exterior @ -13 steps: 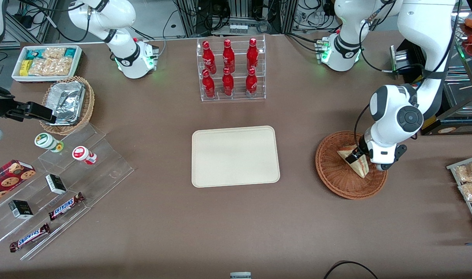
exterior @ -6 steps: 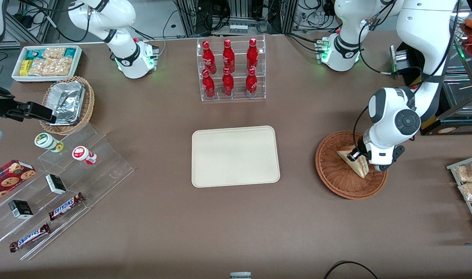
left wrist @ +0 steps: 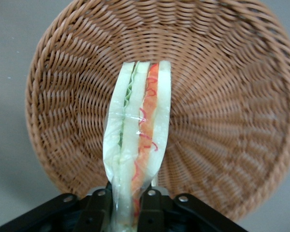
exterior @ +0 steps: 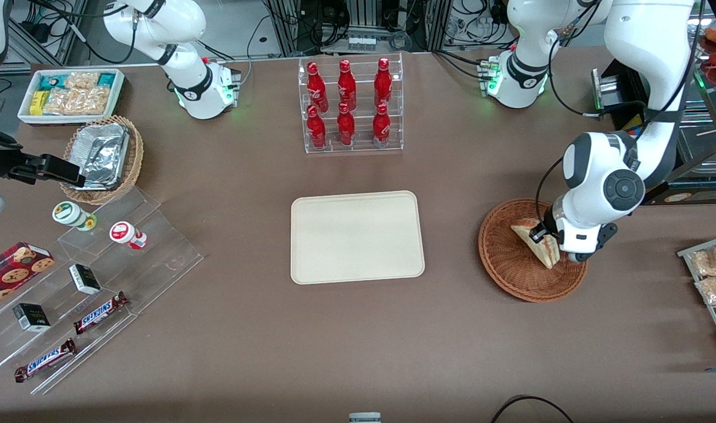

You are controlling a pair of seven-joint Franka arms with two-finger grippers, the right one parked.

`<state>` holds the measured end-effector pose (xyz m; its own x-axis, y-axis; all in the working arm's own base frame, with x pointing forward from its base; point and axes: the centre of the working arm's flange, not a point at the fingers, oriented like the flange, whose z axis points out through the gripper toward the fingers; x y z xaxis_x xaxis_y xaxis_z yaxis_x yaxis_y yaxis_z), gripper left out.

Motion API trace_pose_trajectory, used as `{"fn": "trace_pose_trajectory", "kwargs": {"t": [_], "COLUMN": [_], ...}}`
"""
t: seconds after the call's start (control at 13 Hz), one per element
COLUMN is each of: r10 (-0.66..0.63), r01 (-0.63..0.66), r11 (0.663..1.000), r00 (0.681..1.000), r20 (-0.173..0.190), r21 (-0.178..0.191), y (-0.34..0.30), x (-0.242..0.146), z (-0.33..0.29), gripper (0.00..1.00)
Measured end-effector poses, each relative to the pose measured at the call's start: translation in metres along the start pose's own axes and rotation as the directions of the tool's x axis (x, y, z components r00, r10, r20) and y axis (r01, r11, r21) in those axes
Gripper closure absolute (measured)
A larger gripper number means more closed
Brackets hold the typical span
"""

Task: Place sandwich from basket to tray
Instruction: 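Lift the sandwich and carry it with the left gripper over the tray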

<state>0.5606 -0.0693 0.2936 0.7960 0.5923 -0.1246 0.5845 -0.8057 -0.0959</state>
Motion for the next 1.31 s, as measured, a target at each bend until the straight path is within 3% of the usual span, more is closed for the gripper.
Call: {"fn": "trace_pose_trajectory", "kwargs": {"t": [0.15,0.38,1.0,1.31], "r10": [0.086,0.190,0.451,0.471], "r01": [-0.087,-0.191,-0.452,-0.473], "r11": [0.996,0.981,0.891,0.880], "r00": [0.996,0.981,0.891,0.880], "r20": [0.032,0.025,0.046,0.061], "r21": [0.034,0.043,0.035,0.039], "y": [0.020,0.066,0.180,0.232], "x": [-0.008,-0.039,-0.142,-0.192], "z": [-0.038,-0.067,-0.041,-0.014], "gripper": [0.85,0.85,0.85,0.85]}}
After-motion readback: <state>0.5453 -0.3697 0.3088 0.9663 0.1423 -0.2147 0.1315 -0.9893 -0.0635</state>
